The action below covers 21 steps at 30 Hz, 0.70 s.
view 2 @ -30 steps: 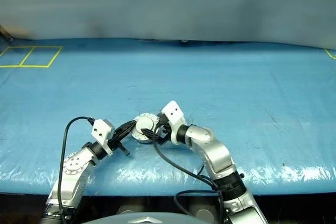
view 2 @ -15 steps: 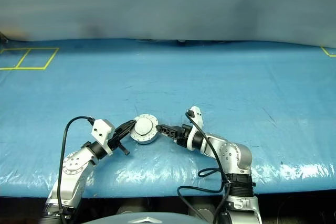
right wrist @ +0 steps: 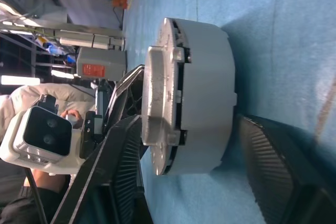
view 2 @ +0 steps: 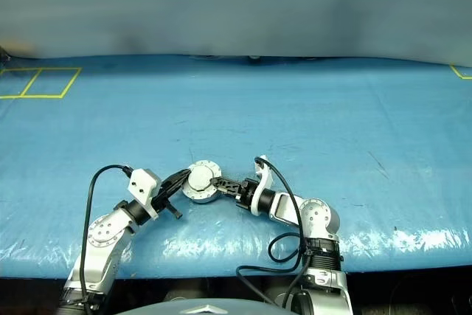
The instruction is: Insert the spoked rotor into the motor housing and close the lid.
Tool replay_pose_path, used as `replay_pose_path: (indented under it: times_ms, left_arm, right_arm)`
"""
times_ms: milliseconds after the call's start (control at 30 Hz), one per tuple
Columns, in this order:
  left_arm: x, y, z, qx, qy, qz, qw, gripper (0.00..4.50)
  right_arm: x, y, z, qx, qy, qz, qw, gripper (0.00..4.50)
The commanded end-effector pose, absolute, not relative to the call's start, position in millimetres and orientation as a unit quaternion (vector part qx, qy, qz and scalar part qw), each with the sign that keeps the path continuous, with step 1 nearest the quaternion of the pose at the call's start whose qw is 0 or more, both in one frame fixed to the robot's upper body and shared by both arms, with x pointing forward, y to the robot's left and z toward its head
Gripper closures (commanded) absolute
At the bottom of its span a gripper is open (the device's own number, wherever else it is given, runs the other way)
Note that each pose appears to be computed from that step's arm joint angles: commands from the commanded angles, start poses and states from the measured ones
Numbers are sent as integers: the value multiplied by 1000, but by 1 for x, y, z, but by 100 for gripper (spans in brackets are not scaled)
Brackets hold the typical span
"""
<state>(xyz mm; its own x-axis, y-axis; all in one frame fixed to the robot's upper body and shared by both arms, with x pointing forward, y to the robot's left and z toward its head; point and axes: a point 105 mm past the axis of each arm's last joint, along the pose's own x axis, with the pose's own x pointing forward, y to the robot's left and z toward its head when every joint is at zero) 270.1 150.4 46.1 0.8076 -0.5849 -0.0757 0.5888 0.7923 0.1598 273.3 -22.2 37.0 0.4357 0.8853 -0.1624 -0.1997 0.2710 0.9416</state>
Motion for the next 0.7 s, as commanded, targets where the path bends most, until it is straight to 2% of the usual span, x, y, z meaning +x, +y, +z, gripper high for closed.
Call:
replay_pose_path:
  times_ms: [33,167,200,467,567,700]
  left_arm:
    - [265,147,40,89,23,-317,944,450]
    - [264,146,39,86,25,-317,944,450]
    - [264,146,39,85,26,-316,945,450]
    - [276,155,55,13,0,-251,968,450]
    - [283,164,74,-105,-32,-203,973,450]
    - [280,165,92,-255,-47,-195,946,450]
  right_arm:
    - [271,-9,45,497,361,398,681,229]
    - [268,-8,42,482,370,399,686,328]
    - [268,-8,40,470,375,396,694,337]
    - [277,-12,44,481,354,384,704,337]
    - [289,-20,51,517,329,362,702,337]
    - [303,-29,57,562,302,331,695,337]
